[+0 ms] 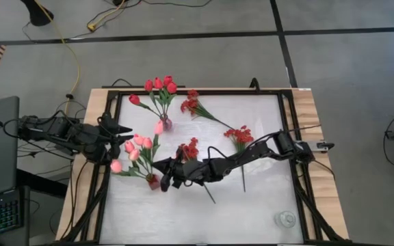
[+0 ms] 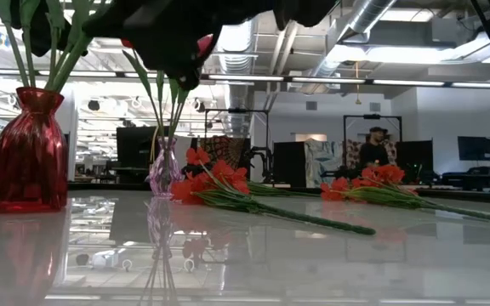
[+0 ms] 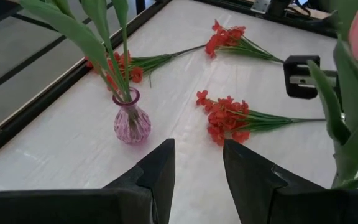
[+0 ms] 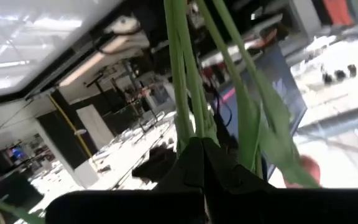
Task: Sort flowers into vase by color
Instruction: Put the pink tulip into the red vase
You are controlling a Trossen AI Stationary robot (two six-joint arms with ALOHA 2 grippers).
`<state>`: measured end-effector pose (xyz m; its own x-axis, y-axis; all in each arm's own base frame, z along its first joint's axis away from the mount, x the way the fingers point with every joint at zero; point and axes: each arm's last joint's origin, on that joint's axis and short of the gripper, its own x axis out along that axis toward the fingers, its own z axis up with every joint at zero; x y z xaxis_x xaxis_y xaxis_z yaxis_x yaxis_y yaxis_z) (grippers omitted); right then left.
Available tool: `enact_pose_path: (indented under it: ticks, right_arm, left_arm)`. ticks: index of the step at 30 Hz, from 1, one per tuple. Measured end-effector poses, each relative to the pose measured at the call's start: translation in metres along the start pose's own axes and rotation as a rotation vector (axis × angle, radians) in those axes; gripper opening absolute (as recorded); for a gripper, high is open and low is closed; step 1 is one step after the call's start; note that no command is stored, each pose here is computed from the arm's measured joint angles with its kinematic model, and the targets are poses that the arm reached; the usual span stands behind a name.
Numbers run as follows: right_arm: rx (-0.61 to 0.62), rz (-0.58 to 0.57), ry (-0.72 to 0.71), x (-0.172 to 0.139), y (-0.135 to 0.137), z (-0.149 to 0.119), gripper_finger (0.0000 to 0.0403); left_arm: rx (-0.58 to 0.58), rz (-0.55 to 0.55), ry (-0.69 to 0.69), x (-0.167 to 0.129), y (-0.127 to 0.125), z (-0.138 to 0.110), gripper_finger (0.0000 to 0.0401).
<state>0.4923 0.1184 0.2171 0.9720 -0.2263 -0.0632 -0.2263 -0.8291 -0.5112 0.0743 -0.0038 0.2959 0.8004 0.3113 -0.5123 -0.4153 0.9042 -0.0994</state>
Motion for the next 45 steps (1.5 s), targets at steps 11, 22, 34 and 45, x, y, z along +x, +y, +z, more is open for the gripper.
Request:
enact_pose_path:
  ticks: [11, 22, 34, 45]
  right_arm:
    - [-0.042, 0.005, -0.097, -0.001, 0.003, 0.009, 0.0018]
    - [-0.057, 0.016, -0.134, -0.001, 0.005, 0.013, 0.0022]
    - [-0.063, 0.024, -0.145, -0.002, 0.006, 0.014, 0.0024]
    - [-0.064, 0.021, -0.141, -0.004, 0.002, 0.016, 0.0024]
  left_arm:
    - [-0.001, 0.000, -0.001, 0.000, 0.000, 0.000, 0.0123]
    - [-0.002, 0.000, -0.002, 0.000, 0.000, 0.000, 0.0123]
    - [0.004, -0.001, -0.002, 0.000, 0.000, 0.000, 0.0123]
    - [0.024, 0.000, -0.002, 0.000, 0.000, 0.000, 0.0123]
